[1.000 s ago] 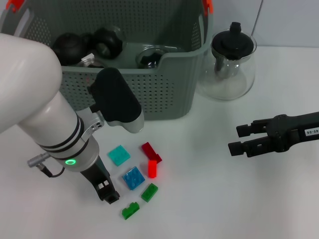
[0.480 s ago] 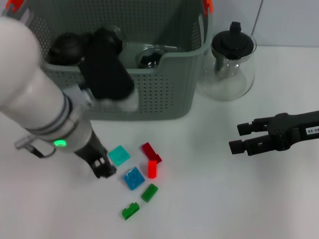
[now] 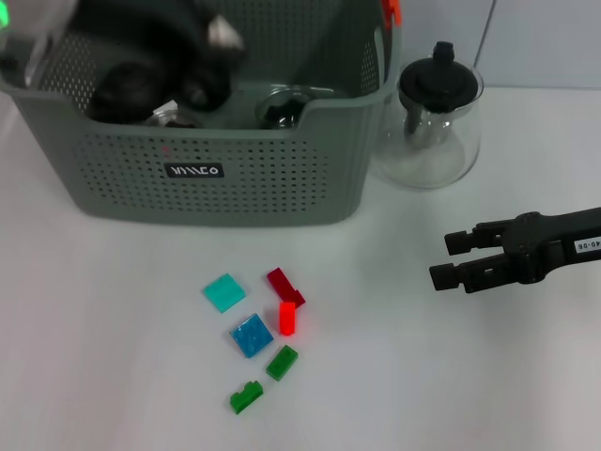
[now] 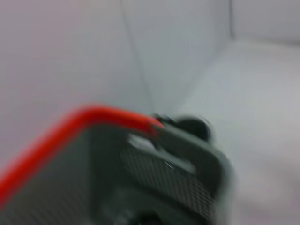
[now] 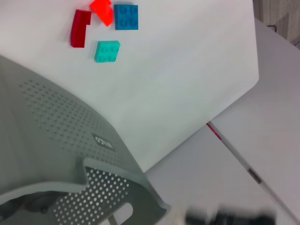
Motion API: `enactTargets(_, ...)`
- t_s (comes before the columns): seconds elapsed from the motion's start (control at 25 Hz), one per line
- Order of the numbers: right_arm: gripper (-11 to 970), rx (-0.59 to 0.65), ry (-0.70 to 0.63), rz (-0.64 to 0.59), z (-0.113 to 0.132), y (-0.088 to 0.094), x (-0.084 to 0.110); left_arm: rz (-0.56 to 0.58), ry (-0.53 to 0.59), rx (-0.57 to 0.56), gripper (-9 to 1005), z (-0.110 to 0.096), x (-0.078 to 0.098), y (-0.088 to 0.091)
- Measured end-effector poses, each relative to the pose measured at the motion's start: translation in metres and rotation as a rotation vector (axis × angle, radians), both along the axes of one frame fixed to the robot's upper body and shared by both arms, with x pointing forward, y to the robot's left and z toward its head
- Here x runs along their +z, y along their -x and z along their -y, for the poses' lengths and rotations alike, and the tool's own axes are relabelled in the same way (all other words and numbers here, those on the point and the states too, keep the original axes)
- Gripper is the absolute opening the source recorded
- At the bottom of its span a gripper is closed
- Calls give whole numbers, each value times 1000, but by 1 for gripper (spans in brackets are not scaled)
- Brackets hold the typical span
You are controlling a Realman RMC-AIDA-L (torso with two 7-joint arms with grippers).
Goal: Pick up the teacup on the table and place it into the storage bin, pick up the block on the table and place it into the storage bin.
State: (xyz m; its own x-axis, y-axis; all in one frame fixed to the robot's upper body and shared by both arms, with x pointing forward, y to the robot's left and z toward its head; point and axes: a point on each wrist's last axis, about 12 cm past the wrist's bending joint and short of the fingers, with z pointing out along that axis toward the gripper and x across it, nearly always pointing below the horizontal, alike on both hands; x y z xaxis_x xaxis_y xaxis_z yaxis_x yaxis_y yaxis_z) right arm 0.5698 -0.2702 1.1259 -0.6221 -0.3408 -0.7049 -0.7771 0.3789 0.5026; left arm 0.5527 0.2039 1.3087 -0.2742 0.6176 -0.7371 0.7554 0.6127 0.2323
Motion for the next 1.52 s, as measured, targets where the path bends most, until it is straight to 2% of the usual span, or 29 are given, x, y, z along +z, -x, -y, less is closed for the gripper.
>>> enactTargets(0.12,946,0,0,0,0,0,0,22,-17,93,426,-6,4,-33)
enactTargets(0.2,946,-1,0,-1,1,1,-1,8,-37,142,428,-8,1,-54)
enactTargets(0.36,946,2,1,-1,1,1,-1,-87,-61,201,432,-13,-18,-94)
enactTargets(0.52,946,5,3,-4,0,1,-1,-163,-89,236,436,-14,-37,-119)
enactTargets(0.72,946,4,4,-5,1,1,-1,-205,-152,260,441,-13,-56,-128)
enactTargets(0.96,946,9,5,-1,0,1,-1,-230,-184,267,448,-10,-69,-131)
enactTargets(1.52,945,19,5,2,-3,0,0,-238,-200,275,462,-14,-78,-132)
